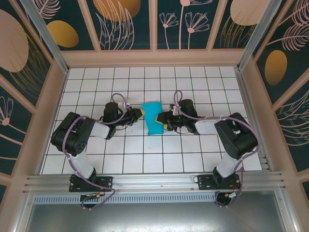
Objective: Fold a paper plane with a square sheet of paper (pick it up from the middle)
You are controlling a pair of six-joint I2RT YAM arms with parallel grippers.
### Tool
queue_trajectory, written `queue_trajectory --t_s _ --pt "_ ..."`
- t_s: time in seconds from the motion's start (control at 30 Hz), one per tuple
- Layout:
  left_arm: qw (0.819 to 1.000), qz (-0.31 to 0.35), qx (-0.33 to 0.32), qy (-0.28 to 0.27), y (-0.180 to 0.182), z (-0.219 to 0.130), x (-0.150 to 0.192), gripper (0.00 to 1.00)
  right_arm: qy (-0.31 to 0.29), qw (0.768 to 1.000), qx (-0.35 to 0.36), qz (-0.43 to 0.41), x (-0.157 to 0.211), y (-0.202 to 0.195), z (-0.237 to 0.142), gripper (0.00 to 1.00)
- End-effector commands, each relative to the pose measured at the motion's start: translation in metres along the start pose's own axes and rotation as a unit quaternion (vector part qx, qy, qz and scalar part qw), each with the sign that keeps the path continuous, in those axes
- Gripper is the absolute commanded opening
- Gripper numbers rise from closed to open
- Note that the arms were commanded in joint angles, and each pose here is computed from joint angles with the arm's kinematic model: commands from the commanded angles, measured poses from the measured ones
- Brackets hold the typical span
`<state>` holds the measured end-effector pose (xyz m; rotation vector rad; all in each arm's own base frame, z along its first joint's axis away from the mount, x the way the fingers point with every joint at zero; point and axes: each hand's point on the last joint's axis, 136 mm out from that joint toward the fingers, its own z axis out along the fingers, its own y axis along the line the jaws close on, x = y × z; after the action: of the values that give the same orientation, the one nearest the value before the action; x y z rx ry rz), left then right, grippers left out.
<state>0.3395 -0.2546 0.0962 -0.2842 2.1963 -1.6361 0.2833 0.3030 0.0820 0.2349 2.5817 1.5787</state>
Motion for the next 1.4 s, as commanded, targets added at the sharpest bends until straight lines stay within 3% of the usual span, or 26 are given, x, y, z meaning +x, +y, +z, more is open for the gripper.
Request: queue_trajectory --t_s 0.0,0.3,0.4,0.7,0.93,1.17,1.37 --pt "1.0 0.026 0.006 0.009 -0.01 0.006 0.001 0.0 -0.017 0.996 0.08 -0.035 0.001 -0.012 -0.003 0.52" --pt "0.998 0.044 0.024 0.023 -0.027 0.015 0.006 0.0 -0.064 0.987 0.137 -0.058 -0.008 -0.018 -0.024 0.83" --pt "0.998 0.053 0.031 0.023 -0.034 0.015 0.006 0.0 -0.085 0.986 0.132 -0.063 -0.013 -0.015 -0.037 0.89" --pt "0.995 0.056 0.06 0.052 -0.056 0.036 0.022 0.0 -0.145 0.98 0.127 -0.056 -0.032 -0.02 -0.081 0.89" --pt "0.994 0.039 0.057 0.081 -0.057 0.07 0.037 0.0 -0.15 0.981 0.119 -0.032 -0.032 -0.037 -0.096 0.85" --pt "0.996 0.044 -0.016 0.082 -0.023 0.085 0.033 0.0 -0.153 0.981 0.119 -0.023 -0.03 -0.047 -0.102 0.81" --pt "0.983 0.09 -0.133 0.087 0.014 0.088 0.024 0.0 -0.1 0.989 0.093 -0.056 -0.022 -0.04 -0.087 0.76"
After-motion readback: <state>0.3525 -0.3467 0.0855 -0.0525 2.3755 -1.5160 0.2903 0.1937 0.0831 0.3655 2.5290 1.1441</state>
